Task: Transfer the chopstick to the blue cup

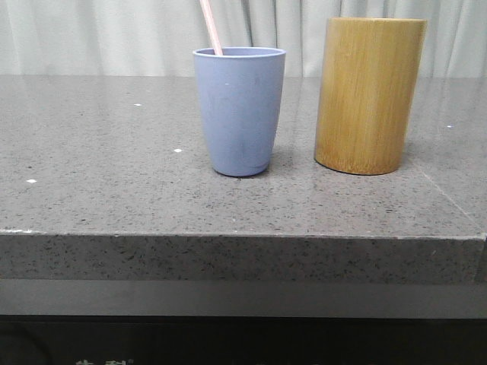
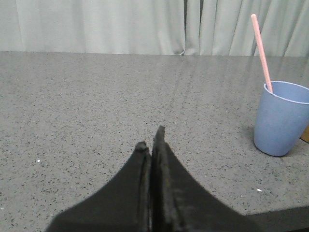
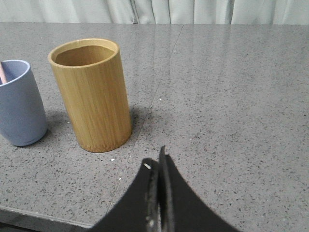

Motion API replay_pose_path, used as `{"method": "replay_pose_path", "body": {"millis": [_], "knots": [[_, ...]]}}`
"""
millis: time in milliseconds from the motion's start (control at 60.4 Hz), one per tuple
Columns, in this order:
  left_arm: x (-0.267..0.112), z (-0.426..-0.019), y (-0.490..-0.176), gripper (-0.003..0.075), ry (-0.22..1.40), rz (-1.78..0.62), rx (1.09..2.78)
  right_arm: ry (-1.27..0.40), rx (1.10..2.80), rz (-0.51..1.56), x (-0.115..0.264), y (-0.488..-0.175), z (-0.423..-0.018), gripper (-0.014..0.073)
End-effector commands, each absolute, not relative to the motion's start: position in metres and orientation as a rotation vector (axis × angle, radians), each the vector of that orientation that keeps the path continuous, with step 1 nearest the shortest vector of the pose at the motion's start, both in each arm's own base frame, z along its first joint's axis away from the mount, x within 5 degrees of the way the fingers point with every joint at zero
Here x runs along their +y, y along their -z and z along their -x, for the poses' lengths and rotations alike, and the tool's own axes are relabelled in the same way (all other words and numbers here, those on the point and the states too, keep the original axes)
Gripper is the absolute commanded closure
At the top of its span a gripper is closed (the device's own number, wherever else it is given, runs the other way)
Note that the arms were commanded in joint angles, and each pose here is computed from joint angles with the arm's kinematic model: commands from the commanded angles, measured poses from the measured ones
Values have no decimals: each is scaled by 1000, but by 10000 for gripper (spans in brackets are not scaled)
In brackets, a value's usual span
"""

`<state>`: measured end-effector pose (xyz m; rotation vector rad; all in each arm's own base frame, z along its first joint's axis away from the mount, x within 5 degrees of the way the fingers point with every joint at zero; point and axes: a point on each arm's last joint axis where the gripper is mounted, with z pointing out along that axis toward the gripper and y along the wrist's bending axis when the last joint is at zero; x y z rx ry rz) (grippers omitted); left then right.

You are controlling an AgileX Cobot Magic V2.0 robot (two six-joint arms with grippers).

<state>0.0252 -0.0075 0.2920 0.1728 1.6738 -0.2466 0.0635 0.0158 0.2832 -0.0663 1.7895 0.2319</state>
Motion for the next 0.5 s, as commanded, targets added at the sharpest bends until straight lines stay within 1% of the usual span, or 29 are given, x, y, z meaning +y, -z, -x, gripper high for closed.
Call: {"method": "replay_pose_path", "body": {"millis": [0,166,298,480], "knots": [[-8,-26,-305,739,267,-152,1580,-218,1696,44,14,-298,-65,682],[-8,-32,-290,739,253,-92,1519,-218,1696,44,14,-298,-65,682],[-7,-36,-266,739,253,1,1489,-218,1696,44,14,-298,-65,682],[-5,-46,-234,739,220,81,1554,-218,1696,44,14,-298,-65,682]]}}
